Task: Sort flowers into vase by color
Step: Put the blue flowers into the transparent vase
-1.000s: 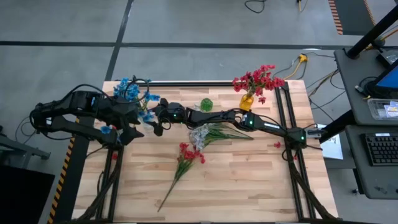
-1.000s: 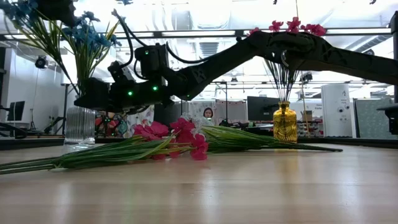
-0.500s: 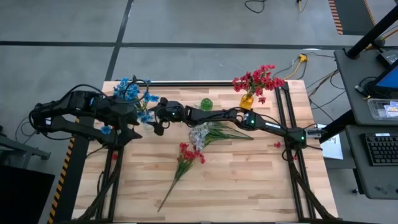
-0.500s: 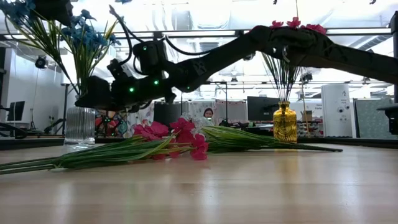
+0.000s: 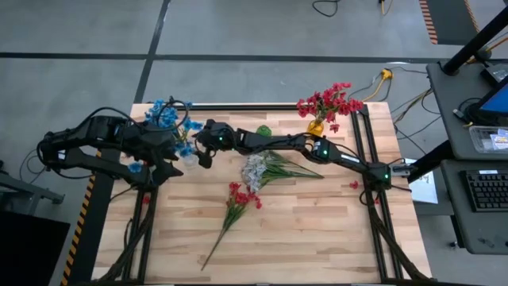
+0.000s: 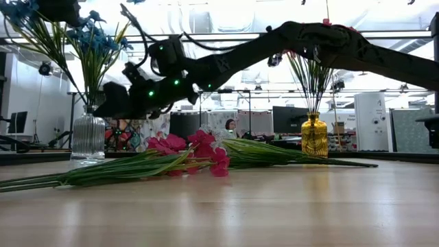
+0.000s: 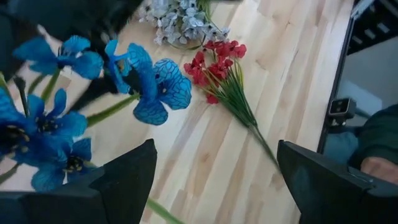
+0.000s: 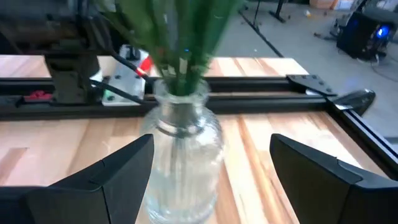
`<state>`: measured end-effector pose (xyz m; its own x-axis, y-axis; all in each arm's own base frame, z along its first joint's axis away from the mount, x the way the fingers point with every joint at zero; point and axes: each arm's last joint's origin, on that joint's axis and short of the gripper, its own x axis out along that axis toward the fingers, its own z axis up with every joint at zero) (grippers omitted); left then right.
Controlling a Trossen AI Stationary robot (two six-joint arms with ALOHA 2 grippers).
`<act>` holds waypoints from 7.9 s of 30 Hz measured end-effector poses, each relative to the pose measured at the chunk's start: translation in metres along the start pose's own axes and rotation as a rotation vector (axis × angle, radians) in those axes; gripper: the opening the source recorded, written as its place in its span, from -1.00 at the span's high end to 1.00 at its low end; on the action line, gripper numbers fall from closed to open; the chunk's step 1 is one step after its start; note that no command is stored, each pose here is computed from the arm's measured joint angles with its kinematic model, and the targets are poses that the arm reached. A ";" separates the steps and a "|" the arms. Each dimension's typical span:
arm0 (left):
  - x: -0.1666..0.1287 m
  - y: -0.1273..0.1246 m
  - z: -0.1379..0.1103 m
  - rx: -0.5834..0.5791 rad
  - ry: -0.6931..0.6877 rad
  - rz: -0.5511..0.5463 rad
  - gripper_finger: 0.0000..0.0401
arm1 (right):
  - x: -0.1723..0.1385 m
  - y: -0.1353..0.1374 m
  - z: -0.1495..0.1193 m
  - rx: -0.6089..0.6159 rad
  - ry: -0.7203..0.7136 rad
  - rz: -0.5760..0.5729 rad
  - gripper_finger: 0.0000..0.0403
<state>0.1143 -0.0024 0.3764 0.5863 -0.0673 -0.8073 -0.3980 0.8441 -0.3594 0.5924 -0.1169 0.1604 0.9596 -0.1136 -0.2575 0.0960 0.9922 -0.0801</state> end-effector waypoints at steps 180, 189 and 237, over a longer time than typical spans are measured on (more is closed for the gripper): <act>-0.110 -0.036 0.045 0.027 -0.198 -0.088 -0.95 | -0.108 0.011 0.113 -0.046 0.394 -0.081 -0.48; -0.122 -0.045 0.057 0.080 -0.254 -0.116 -0.95 | -0.138 0.016 0.138 -0.047 0.417 -0.087 -0.49; -0.023 -0.140 0.141 0.838 -0.196 -0.316 -0.95 | -0.247 0.048 0.220 0.048 0.308 0.203 -0.64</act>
<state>0.2560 -0.0439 0.5117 0.7207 -0.3337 -0.6076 0.3982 0.9168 -0.0312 0.4184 -0.0296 0.4317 0.8365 0.0827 -0.5417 -0.0688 0.9966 0.0459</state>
